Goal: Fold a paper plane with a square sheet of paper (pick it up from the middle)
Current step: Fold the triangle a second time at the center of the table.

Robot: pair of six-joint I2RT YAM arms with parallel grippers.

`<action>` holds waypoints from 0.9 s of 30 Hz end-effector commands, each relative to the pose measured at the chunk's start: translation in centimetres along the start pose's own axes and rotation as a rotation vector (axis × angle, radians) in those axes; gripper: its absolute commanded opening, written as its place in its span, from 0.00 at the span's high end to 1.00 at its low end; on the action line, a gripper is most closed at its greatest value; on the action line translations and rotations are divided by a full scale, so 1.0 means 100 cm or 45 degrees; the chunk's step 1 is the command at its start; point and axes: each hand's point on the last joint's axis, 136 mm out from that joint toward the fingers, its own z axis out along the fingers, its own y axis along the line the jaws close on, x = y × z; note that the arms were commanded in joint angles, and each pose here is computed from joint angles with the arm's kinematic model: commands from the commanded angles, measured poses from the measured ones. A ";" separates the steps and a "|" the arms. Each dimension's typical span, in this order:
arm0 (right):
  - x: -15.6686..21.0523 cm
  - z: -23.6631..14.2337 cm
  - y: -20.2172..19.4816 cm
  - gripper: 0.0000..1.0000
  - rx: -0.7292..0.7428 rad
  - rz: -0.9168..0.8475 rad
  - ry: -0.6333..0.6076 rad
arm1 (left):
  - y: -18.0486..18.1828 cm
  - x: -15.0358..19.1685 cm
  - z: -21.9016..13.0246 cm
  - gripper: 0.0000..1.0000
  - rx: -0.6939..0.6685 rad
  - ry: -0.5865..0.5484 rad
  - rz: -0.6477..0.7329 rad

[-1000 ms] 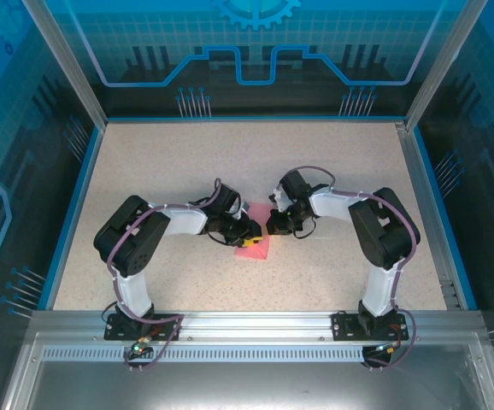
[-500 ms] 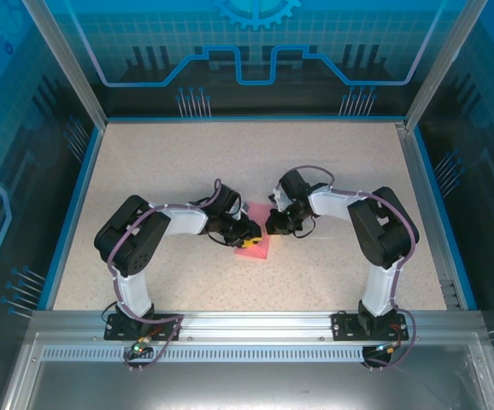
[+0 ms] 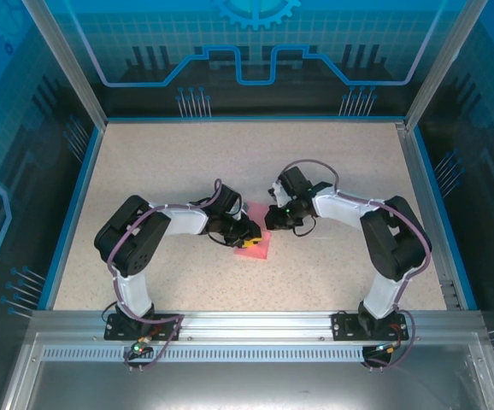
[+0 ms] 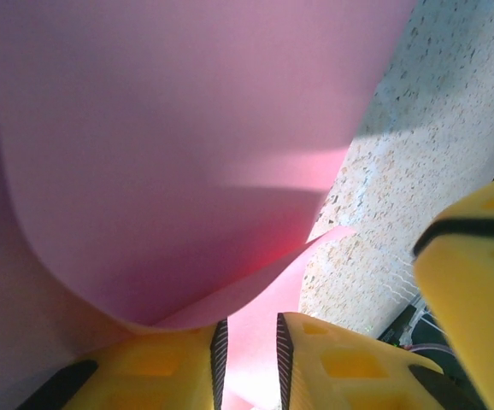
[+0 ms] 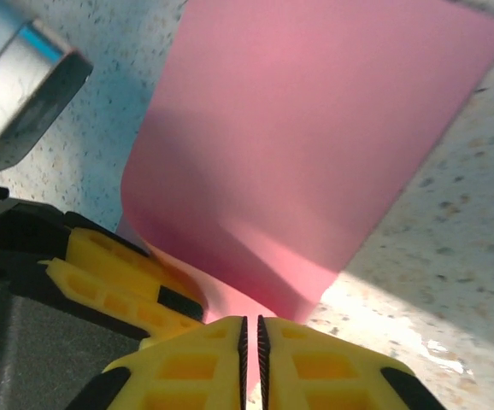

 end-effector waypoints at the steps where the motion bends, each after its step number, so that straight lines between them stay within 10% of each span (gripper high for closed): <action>1: 0.014 0.014 0.005 0.89 -0.040 0.013 0.089 | 0.032 0.006 0.004 0.75 -0.153 -0.001 -0.111; 27: 0.041 0.044 -0.038 0.90 0.160 0.035 0.261 | -0.010 -0.025 -0.022 0.74 -0.133 -0.190 0.053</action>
